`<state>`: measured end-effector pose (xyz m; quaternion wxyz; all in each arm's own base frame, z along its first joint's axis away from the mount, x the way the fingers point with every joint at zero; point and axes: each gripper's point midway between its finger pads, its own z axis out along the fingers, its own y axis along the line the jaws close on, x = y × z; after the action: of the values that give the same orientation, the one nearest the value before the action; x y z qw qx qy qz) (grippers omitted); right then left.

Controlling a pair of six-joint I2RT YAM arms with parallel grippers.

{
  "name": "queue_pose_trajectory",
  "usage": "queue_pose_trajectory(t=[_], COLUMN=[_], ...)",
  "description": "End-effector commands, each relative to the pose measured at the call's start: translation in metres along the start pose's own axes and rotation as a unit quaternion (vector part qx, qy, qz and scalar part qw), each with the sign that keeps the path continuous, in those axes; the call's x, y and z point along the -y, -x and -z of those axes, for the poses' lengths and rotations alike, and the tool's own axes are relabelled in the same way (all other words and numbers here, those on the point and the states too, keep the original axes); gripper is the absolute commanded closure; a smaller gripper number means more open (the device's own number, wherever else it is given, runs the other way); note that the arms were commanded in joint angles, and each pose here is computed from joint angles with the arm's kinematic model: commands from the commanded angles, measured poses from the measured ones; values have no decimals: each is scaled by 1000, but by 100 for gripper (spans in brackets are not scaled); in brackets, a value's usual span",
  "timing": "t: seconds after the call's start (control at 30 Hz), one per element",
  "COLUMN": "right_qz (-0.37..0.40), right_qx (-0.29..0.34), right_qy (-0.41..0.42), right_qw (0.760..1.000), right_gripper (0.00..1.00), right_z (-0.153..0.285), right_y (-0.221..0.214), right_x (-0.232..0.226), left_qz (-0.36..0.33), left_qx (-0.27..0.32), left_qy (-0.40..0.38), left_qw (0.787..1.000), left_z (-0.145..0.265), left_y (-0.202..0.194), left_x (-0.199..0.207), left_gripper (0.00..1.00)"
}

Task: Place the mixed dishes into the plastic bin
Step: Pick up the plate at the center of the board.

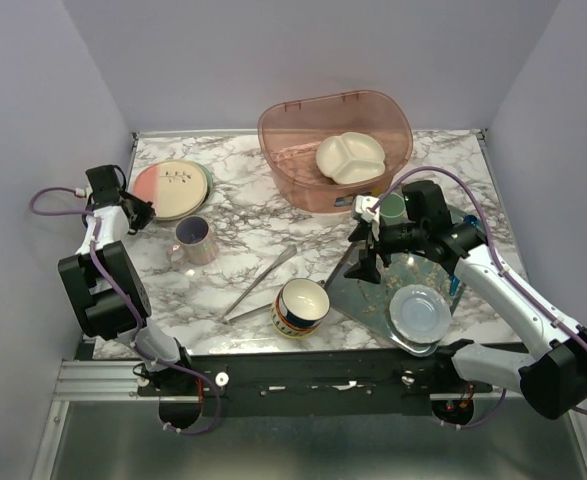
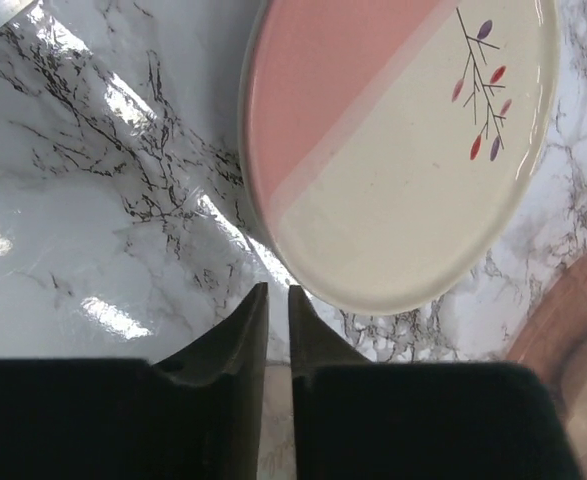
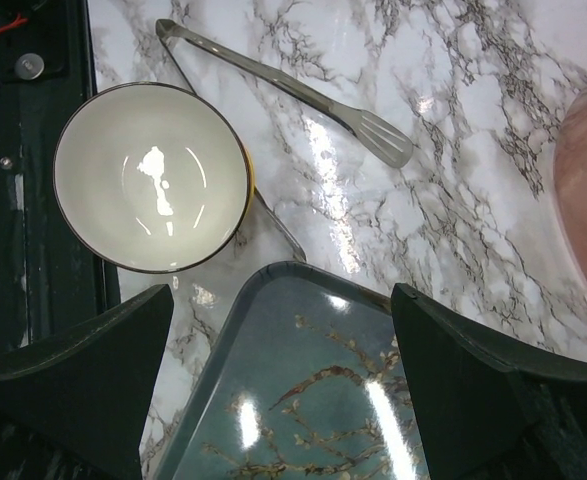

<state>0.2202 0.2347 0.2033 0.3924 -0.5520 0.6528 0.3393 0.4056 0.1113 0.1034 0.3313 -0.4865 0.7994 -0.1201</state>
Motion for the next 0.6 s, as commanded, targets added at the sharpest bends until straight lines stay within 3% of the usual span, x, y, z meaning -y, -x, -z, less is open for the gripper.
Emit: queue_pose_trajectory(t=[0.0, 0.17, 0.57], right_qz=[7, 9, 11], right_qx=[-5, -5, -11], right_qy=[0, 2, 3], right_qw=[1000, 1000, 1000], right_gripper=[2, 2, 2], right_z=[2, 1, -3], right_y=[1, 1, 0], right_x=[-2, -3, -3], left_qz=[9, 12, 14], left_qx=[12, 7, 5], left_qy=[4, 17, 26], left_qw=[1000, 1000, 1000], left_z=[-10, -21, -41], left_y=[9, 15, 26], left_x=[-5, -11, -9], left_gripper=[64, 58, 61])
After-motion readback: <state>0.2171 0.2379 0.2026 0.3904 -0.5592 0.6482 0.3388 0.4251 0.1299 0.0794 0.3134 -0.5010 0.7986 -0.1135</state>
